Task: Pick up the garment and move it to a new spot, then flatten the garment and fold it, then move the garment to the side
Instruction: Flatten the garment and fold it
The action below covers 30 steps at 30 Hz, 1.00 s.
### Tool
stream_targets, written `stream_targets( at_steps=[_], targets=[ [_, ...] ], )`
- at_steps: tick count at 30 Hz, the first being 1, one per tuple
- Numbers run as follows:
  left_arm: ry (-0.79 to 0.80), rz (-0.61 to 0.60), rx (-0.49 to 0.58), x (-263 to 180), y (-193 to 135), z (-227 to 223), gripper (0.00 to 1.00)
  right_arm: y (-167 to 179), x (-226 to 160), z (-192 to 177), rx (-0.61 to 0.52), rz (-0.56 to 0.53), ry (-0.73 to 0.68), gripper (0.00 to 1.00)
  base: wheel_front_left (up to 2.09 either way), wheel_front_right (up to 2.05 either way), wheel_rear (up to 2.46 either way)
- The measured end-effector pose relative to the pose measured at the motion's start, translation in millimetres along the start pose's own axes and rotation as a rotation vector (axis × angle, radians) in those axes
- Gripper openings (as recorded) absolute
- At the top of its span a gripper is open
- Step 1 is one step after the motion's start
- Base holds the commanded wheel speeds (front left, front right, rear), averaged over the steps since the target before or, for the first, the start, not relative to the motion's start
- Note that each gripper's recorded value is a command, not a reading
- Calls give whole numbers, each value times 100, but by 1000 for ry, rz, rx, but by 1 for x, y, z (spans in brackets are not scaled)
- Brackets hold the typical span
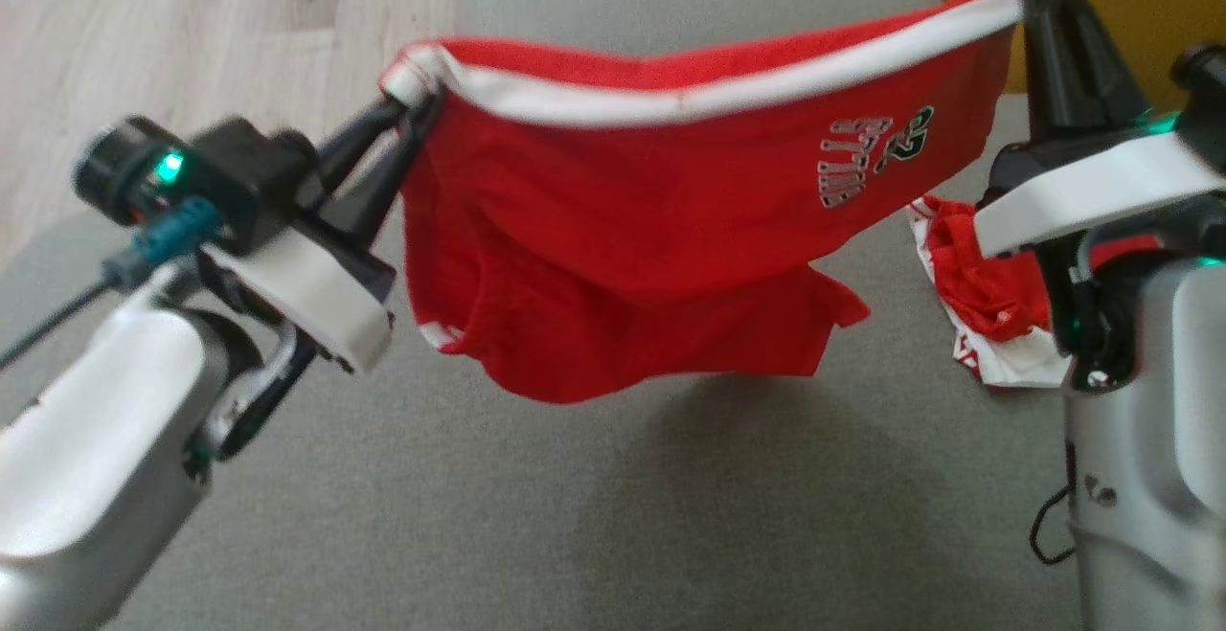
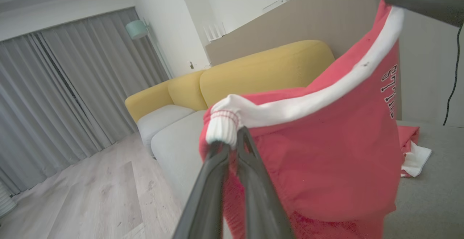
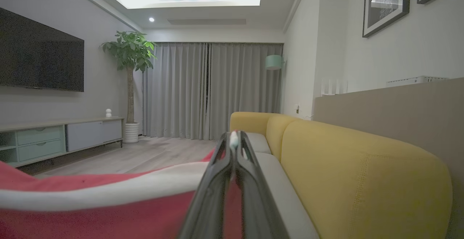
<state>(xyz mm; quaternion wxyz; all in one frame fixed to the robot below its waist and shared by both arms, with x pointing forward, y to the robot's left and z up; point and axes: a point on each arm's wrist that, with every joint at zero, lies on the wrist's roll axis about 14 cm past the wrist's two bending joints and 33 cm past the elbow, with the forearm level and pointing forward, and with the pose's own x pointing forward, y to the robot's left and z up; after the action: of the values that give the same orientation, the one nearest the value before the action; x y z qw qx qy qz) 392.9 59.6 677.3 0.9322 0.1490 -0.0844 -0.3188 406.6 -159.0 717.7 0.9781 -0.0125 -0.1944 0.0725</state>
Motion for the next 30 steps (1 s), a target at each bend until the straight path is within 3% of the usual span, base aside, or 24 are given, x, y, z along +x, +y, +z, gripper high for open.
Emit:
stream_targets(
  at_steps=[4, 8, 16, 18, 22, 30],
  targets=[
    [19, 6, -24, 13, 12, -6, 0, -5, 12, -14, -13, -9, 49, 0, 0, 0, 0],
    [53, 1, -12, 46, 36, -21, 0, -7, 51, -27, -24, 1, 84, 0, 0, 0, 0],
    [-105, 145, 34, 141, 134, -7, 0, -20, 167, -24, -86, 4, -56, 0, 0, 0, 0],
    [-116, 160, 19, 157, 145, -20, 0, -26, 181, -46, -91, -7, -38, 0, 0, 0, 0],
    [-57, 144, -37, 172, 135, -79, 0, -29, 179, -131, -78, -12, 131, 0, 0, 0, 0],
    [143, 55, -66, 138, 83, -181, 0, -3, 112, -256, -76, 63, 479, 0, 0, 0, 0]
  ],
)
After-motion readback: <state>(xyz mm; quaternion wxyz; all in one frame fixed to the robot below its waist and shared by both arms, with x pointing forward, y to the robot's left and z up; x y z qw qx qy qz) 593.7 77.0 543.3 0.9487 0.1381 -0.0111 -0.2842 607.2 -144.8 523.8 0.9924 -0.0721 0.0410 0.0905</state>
